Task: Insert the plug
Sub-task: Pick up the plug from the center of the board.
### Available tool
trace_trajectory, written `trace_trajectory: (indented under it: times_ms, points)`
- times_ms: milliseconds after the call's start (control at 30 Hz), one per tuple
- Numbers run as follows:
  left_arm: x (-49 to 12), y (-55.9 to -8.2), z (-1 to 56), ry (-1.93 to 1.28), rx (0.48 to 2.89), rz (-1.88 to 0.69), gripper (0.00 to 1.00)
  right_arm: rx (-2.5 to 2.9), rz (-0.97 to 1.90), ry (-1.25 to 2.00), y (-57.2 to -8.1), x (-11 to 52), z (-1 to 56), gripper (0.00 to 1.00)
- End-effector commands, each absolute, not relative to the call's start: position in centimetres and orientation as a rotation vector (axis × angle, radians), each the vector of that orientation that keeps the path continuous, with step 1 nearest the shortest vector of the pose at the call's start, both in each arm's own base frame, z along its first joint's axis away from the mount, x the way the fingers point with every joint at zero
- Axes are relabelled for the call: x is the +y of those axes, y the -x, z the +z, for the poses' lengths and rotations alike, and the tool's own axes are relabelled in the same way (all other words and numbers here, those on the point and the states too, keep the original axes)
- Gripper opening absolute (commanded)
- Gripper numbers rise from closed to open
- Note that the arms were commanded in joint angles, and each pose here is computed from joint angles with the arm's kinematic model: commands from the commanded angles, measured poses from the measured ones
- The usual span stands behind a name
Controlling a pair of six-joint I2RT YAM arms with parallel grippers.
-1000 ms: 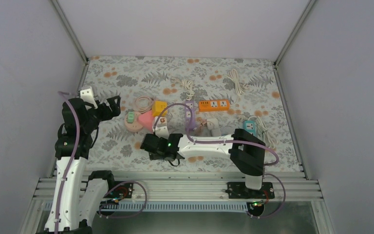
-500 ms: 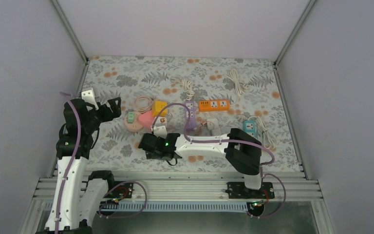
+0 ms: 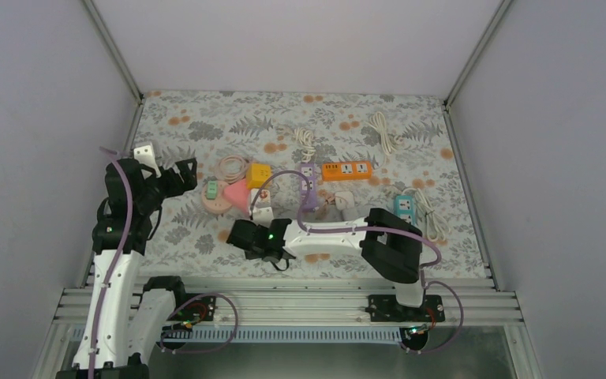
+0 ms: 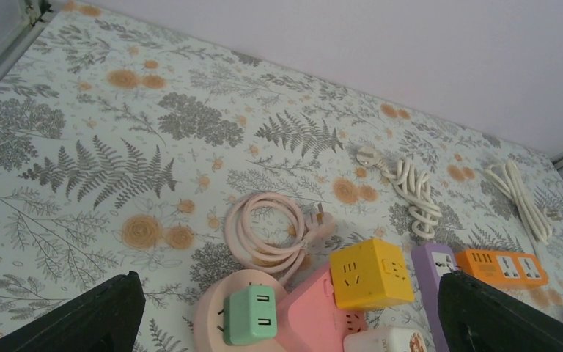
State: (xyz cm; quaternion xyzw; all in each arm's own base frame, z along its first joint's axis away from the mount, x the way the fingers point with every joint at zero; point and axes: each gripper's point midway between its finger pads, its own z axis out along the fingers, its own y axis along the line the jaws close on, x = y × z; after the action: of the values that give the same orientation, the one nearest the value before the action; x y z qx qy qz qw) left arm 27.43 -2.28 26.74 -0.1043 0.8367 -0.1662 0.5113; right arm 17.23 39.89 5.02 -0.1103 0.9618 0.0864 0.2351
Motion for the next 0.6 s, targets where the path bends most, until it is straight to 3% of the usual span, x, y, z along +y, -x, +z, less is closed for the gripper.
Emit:
trace_trajectory:
  times_ms: [0,267,400,567]
  points:
    - [-2.6,-27.5,26.4,0.255,2.026,-0.43,1.0,2.606,0.204,0.228,-18.2,38.7,5.5,0.63]
    - [-2.9,-27.5,25.9,0.263,2.031,-0.464,1.0,2.572,0.2,0.204,-19.0,37.9,6.5,0.57]
    - [-3.4,-27.5,26.1,0.24,2.028,-0.49,1.0,2.556,0.233,0.176,-19.5,37.4,7.3,0.46]
    - [-4.9,-27.7,26.8,0.196,2.004,-0.593,1.0,2.455,0.455,0.188,-20.2,37.4,12.7,0.43]
